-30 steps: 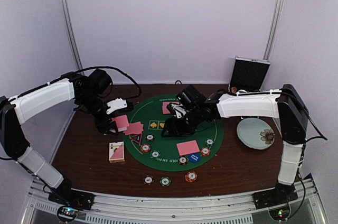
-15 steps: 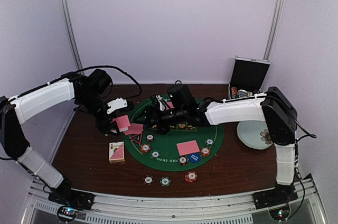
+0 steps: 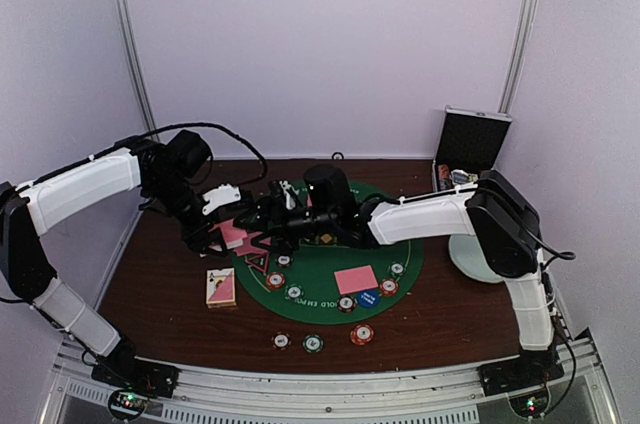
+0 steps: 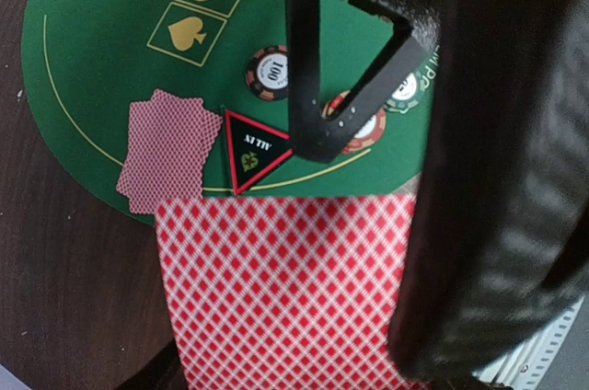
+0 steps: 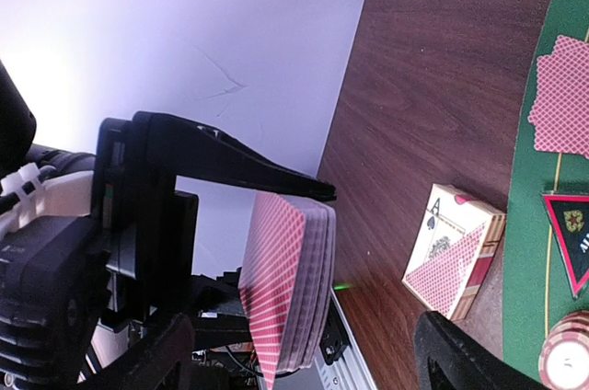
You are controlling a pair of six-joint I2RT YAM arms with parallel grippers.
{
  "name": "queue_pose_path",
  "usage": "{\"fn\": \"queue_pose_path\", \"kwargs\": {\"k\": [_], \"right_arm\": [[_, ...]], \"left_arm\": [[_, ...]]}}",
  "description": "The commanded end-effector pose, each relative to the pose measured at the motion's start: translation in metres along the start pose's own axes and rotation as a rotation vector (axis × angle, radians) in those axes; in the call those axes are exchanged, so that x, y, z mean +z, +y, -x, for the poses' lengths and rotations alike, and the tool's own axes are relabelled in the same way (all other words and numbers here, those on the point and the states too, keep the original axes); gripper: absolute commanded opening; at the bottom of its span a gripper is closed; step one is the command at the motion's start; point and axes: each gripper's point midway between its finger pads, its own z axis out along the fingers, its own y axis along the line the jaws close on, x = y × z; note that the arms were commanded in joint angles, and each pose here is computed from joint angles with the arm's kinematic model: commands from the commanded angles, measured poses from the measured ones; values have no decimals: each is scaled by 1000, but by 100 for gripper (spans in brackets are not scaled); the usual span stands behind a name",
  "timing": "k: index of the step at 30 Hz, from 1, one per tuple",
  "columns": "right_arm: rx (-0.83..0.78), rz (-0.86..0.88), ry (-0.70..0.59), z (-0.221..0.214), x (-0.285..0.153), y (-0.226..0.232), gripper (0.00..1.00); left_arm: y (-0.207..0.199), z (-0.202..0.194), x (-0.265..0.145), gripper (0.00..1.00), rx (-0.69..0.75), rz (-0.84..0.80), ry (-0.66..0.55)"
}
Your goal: Distribute texas hold em gaming equipment
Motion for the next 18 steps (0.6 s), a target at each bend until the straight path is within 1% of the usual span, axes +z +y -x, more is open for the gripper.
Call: {"fn": "queue_pose_path", "kwargs": {"k": [1, 7, 13, 15, 18], "right_arm": [[8, 70, 11, 1, 16, 12, 86], [38, 95, 29, 1, 35, 8, 87], [66, 106, 17, 9, 47, 2, 87], [79, 104, 15, 10, 49, -1, 86], [98, 78, 14, 9, 49, -11, 83]], "left_arm": [[3, 14, -11, 3, 7, 16, -58], [2, 15, -11, 3, 11, 12, -59], [1, 14, -10, 2, 13, 8, -57], [2, 13, -10, 2, 14, 10, -53], [2, 11, -10, 2, 17, 15, -50]]}}
